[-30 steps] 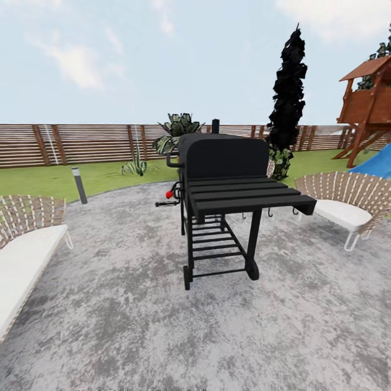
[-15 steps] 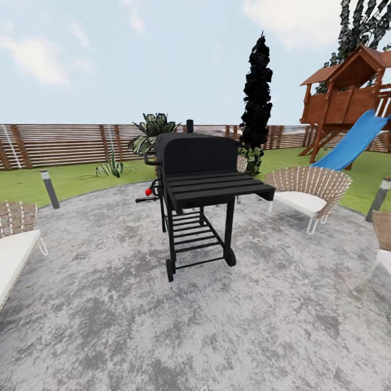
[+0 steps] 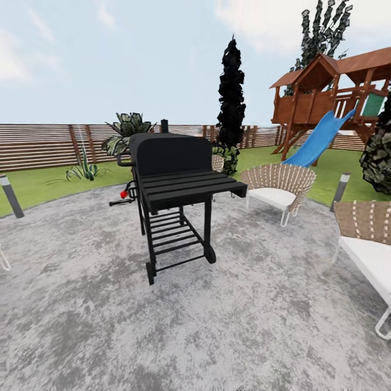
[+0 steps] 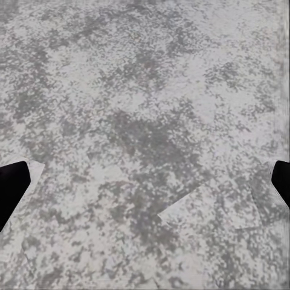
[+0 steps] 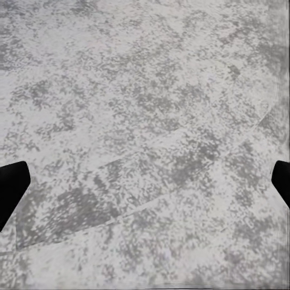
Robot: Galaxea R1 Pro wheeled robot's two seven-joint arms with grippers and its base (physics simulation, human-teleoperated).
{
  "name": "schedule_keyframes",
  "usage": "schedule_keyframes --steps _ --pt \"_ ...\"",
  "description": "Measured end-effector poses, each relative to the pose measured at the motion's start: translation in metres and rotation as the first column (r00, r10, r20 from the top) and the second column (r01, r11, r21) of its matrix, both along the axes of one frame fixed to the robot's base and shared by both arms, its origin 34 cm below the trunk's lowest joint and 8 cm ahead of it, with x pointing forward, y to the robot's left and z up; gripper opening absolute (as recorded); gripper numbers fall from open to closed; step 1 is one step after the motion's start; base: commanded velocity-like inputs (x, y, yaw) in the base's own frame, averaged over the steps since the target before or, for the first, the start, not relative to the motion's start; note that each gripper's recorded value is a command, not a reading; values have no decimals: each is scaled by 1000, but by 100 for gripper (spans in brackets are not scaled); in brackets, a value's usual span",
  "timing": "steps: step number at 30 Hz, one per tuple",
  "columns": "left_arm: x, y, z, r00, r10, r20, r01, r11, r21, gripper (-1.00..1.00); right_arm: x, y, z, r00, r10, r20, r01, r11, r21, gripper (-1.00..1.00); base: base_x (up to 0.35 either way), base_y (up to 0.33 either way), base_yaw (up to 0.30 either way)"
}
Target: In the garden, pick up the pesticide atomizer on the floor and spray pesticide onto both trees until each tree trunk is fully covered.
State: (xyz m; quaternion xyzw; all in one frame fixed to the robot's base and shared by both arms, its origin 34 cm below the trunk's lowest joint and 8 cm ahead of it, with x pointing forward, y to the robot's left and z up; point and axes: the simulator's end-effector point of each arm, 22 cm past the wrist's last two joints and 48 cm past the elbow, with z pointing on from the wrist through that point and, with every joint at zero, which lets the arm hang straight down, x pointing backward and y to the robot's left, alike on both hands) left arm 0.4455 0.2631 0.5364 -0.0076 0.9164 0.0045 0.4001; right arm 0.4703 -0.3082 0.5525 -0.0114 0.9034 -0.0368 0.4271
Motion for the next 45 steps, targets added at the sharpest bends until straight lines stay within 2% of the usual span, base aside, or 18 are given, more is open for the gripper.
schedule_keyframes --steps 45 --pt "-1 2 -1 1000 0 -3 0 1000 3 100 0 -1 0 1000 -1 0 1 1000 0 100 0 0 -276"
